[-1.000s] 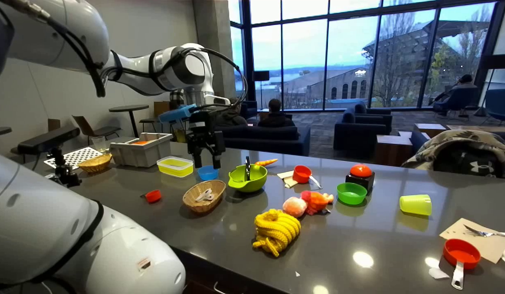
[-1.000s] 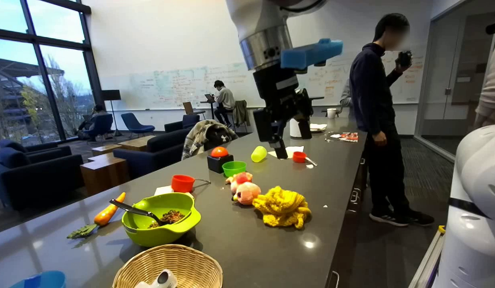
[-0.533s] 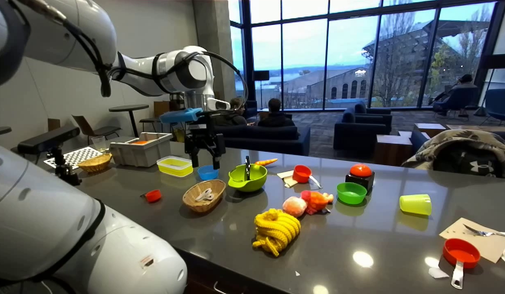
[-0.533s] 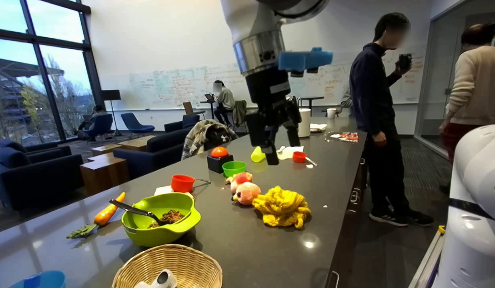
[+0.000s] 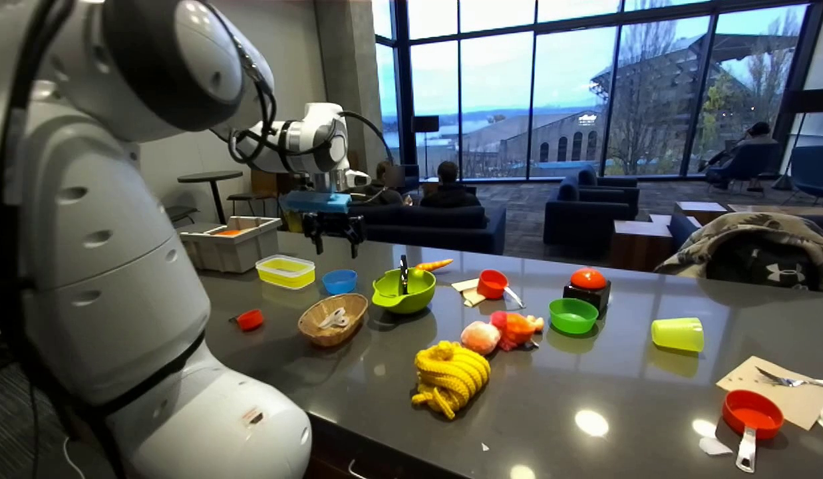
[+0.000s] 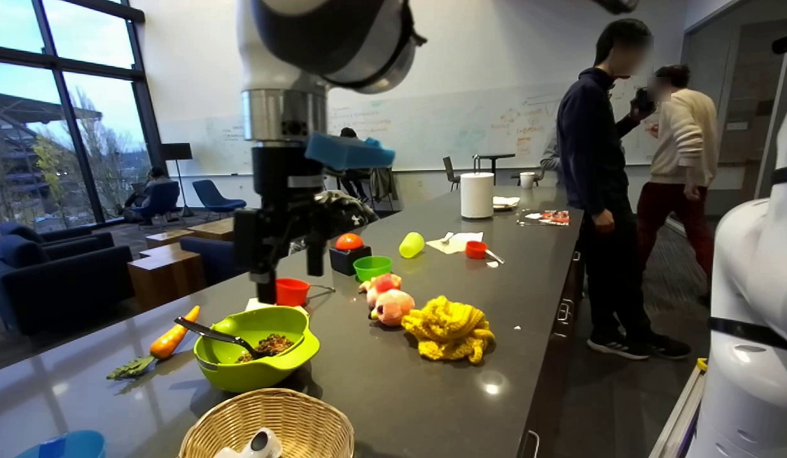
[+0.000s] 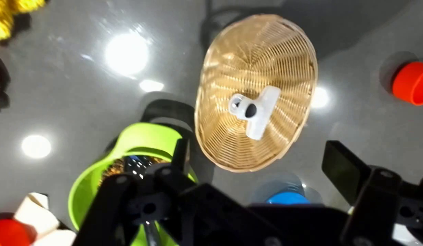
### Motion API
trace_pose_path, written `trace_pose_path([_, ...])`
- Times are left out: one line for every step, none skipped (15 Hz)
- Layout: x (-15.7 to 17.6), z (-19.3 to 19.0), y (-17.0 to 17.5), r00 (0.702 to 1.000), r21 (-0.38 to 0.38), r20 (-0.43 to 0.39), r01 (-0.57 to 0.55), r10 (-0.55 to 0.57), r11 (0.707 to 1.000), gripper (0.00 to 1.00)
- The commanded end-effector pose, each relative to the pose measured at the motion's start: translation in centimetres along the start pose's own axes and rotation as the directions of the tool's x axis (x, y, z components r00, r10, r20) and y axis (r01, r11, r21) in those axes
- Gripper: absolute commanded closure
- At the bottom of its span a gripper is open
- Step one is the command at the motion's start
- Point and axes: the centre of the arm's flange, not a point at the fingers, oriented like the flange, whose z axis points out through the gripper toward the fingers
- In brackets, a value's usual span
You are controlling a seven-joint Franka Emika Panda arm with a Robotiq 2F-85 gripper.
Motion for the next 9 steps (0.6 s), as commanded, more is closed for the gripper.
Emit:
trace_pose_path([8.8,1.8,-3.1,0.992,0.096,-0.027,0.128,-0.126,0.987,0.00])
trace_pose_path([10.8,2.4,-3.8,0.988,0.097,-0.044,0.154,-0.150,0.983,0.00])
trace_pose_path([12.8,2.8,-4.2,0.984,0.095,-0.057,0.171,-0.166,0.981,0.00])
trace_pose_path([14.7,3.2,-4.3,0.982,0.101,-0.062,0.186,-0.181,0.977,0.00])
trace_pose_path([16.5,3.2,-4.3,0.980,0.109,-0.048,0.196,-0.192,0.975,0.00])
trace_pose_path([18.1,3.1,-4.1,0.974,0.128,-0.011,0.226,-0.226,0.966,0.00])
trace_pose_path([12.1,4.5,-3.7,0.984,0.107,-0.044,0.178,-0.174,0.978,0.00])
trace_pose_path([13.1,4.9,-3.5,0.981,0.121,-0.032,0.192,-0.190,0.974,0.00])
trace_pose_path([13.8,5.2,-3.3,0.980,0.131,-0.026,0.199,-0.197,0.971,0.00])
